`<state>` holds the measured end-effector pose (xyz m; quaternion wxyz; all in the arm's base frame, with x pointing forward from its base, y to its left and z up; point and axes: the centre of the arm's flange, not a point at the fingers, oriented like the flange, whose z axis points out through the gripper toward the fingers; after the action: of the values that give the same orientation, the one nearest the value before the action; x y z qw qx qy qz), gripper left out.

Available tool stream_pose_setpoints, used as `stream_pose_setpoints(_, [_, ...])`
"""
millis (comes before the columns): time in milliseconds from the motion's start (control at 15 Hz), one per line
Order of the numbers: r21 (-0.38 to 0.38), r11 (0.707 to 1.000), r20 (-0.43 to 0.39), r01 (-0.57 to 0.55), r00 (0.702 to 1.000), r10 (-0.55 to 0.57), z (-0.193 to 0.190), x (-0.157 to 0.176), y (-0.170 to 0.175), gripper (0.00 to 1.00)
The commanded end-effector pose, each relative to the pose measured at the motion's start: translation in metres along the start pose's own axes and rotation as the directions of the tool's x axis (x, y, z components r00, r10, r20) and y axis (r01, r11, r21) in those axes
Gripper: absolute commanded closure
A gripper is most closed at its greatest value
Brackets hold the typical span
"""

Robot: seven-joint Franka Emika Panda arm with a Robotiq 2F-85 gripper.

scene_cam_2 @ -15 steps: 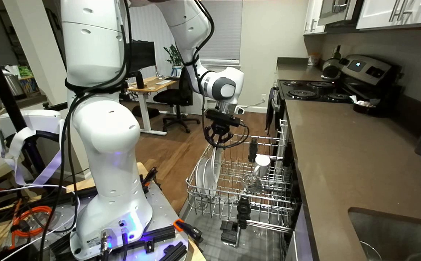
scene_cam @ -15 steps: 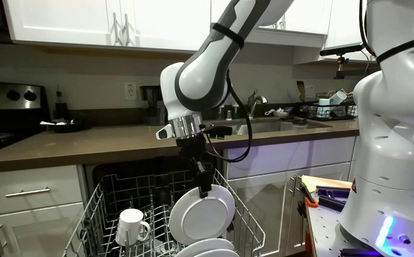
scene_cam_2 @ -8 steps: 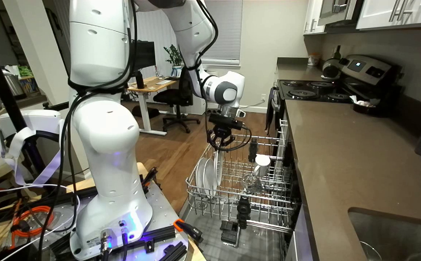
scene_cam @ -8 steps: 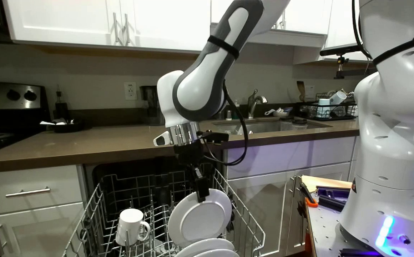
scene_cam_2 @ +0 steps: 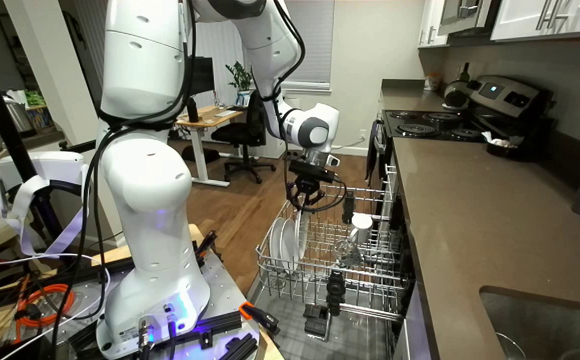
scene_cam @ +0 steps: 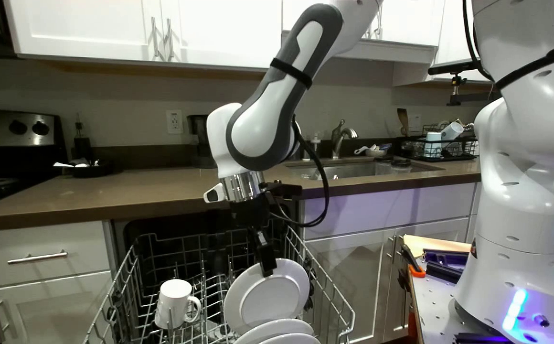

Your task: Put the plate in the dishwasher

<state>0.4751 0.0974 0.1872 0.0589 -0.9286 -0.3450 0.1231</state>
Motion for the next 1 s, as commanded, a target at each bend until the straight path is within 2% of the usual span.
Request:
stream_pose_setpoints(0, [-0.026, 0.999, -0.017, -0.03, 0.999, 0.03, 0.001, 0.005, -0.004, 0.92])
stream_pose_setpoints(600, [-0.099, 0.992, -0.034, -0.08, 0.996, 0.077, 0.01, 0.006, -0.017, 0.92])
stream_pose_setpoints(933, [-0.071, 0.992, -0.011, -0.102, 0.995, 0.101, 0.013, 0.004, -0.017, 0.92])
